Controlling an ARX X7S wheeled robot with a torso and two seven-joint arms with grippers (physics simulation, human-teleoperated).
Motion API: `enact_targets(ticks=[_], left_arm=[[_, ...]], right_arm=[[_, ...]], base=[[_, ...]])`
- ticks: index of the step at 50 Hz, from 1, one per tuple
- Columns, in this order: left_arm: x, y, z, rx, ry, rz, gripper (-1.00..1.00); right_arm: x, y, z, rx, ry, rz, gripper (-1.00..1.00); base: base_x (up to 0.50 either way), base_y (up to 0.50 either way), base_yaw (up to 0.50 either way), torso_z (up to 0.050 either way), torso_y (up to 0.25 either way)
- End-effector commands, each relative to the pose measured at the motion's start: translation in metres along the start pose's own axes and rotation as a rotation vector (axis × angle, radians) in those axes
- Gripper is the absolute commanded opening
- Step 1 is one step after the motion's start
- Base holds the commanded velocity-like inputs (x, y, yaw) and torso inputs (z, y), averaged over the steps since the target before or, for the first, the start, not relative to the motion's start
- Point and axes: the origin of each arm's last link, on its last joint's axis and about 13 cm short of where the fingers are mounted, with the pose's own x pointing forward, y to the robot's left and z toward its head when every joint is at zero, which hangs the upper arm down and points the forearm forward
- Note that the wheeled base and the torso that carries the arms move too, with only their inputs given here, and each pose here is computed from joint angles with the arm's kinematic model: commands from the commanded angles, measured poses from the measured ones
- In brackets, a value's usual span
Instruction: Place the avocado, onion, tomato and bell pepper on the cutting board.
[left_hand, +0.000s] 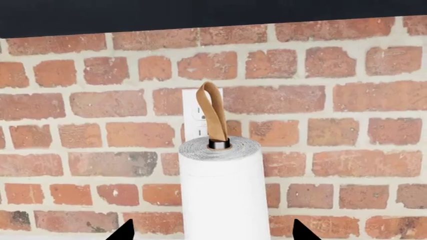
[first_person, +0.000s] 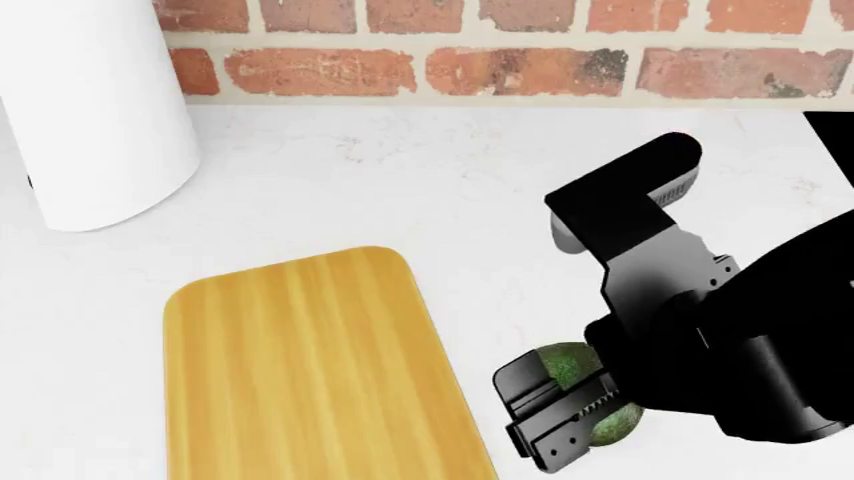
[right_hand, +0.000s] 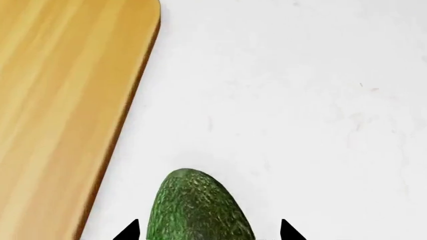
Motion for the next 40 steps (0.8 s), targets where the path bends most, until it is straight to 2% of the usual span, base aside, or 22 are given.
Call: enact_targets(ticks=[1, 20, 21, 30, 40], left_arm=[[0.001, 0.001, 0.005, -0.035, -0.010, -0.009, 1.00], [0.004, -0.004, 0.005, -0.023, -0.008, -0.025, 1.00], [0.004, -0.004, 0.005, -0.022, -0.007, -0.026, 1.00], [0.002, -0.004, 0.004, -0.024, -0.009, -0.025, 1.00], [0.001, -0.004, 0.006, -0.021, -0.013, -0.026, 1.00]], right_arm=[[0.010, 0.001, 0.000, 0.009, -0.008, 0.049, 1.00], [0.026, 0.003, -0.009, 0.018, 0.014, 0.071, 1.00], [0.025, 0.003, -0.008, 0.018, 0.011, 0.072, -1.00], [0.007, 0.007, 0.010, -0.040, -0.030, 0.064, -1.00], [-0.022, 0.010, 0.050, -0.114, -0.132, 0.043, -1.00]], base=[[0.00, 0.00, 0.00, 0.000, 0.000], [0.00, 0.00, 0.00, 0.000, 0.000], [0.00, 0.00, 0.00, 0.000, 0.000], [0.00, 0.00, 0.00, 0.000, 0.000], [0.00, 0.00, 0.00, 0.000, 0.000]])
